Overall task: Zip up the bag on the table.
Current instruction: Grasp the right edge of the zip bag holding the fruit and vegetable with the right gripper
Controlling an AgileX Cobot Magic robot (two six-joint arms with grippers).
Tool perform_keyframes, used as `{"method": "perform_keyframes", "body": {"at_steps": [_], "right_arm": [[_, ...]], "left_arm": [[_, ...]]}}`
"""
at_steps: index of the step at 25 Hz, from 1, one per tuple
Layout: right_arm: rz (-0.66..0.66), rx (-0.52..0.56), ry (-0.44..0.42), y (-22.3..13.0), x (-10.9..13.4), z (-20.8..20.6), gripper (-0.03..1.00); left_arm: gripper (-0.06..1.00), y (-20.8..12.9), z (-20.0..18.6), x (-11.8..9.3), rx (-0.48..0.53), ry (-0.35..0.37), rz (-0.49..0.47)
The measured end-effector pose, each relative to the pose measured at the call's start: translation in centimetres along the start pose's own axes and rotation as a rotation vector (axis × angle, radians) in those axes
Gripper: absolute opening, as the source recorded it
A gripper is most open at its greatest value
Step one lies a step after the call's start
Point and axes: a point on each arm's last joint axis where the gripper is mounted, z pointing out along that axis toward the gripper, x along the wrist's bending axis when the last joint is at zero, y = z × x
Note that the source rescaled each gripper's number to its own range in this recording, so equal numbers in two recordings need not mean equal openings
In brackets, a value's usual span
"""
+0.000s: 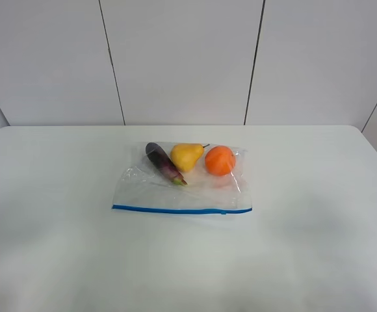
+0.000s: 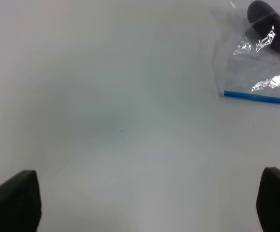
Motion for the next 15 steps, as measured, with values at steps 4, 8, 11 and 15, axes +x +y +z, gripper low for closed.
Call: {"method": "perform_keyframes", "body": {"at_steps": [4, 8, 11, 15], "right_arm": [[0.000, 0.000, 0.000, 0.0, 0.0, 0.0, 1.00], [0.000, 0.000, 0.000, 0.0, 0.0, 0.0, 1.00], [-0.001, 0.015, -0.002, 0.1, 0.0, 0.2, 1.00], [-0.002, 0.100, -0.005, 2.1, -0.1, 1.4, 1.00]], "left_arm": [[1.00, 0.0, 0.0, 0.0, 0.000, 0.000, 0.000], [1.00, 0.0, 0.0, 0.0, 0.000, 0.000, 0.000], [1.00, 0.0, 0.0, 0.0, 0.000, 0.000, 0.000], [1.00, 0.0, 0.0, 0.0, 0.000, 0.000, 0.000]]}}
